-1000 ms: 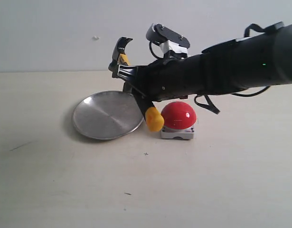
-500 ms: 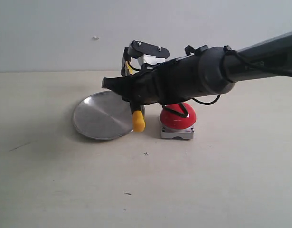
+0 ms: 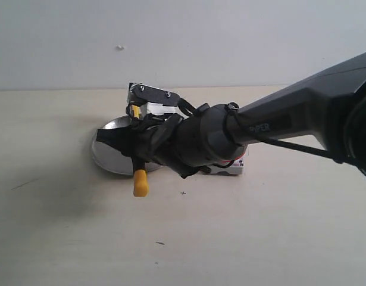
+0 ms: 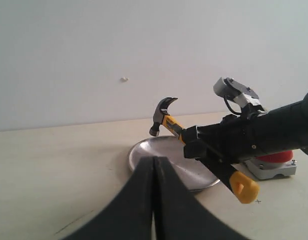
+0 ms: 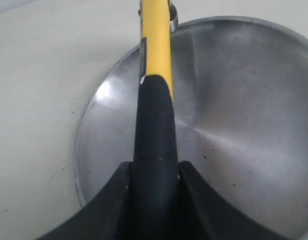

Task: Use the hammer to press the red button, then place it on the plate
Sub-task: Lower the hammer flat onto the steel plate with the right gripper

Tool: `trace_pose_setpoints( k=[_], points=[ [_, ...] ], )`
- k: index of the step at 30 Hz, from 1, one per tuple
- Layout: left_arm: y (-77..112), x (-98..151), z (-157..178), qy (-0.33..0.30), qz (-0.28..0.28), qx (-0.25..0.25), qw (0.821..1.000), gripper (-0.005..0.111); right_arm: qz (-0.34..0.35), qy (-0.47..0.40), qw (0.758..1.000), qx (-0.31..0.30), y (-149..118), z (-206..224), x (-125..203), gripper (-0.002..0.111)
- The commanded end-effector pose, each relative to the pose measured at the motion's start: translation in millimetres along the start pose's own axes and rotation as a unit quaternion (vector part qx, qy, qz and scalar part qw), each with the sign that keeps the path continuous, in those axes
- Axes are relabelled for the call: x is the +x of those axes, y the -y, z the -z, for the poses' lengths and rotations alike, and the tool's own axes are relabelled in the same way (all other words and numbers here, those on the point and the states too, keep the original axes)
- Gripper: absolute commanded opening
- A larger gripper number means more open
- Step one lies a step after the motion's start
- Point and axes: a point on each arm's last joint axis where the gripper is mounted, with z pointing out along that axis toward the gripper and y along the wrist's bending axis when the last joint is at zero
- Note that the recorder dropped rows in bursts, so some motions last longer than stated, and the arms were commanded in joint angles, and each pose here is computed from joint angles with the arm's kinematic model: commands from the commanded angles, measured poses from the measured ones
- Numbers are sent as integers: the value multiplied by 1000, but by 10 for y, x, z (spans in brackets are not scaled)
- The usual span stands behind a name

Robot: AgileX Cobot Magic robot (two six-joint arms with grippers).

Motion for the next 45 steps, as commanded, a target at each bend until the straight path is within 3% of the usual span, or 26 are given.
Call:
trace_pose_setpoints(
  k=[1, 11, 19, 26, 45],
  points=[
    [-1, 7, 3, 1, -1, -1, 1000, 0, -8, 49, 999, -3, -27, 48, -178, 0],
    [-1, 7, 3, 1, -1, -1, 1000, 0, -58, 2, 997, -51, 191, -22, -348, 0],
    [-1, 7, 3, 1, -1, -1, 1000, 0, -99, 40, 989, -101, 133, -25, -423, 0],
    [-1, 7, 3, 1, -1, -1, 1000, 0, -158, 43, 970, -179, 128, -205, -246, 0],
    [-1, 7, 3, 1, -1, -1, 1000, 0, -126, 6, 984, -125, 314, -332, -98, 0]
  ],
)
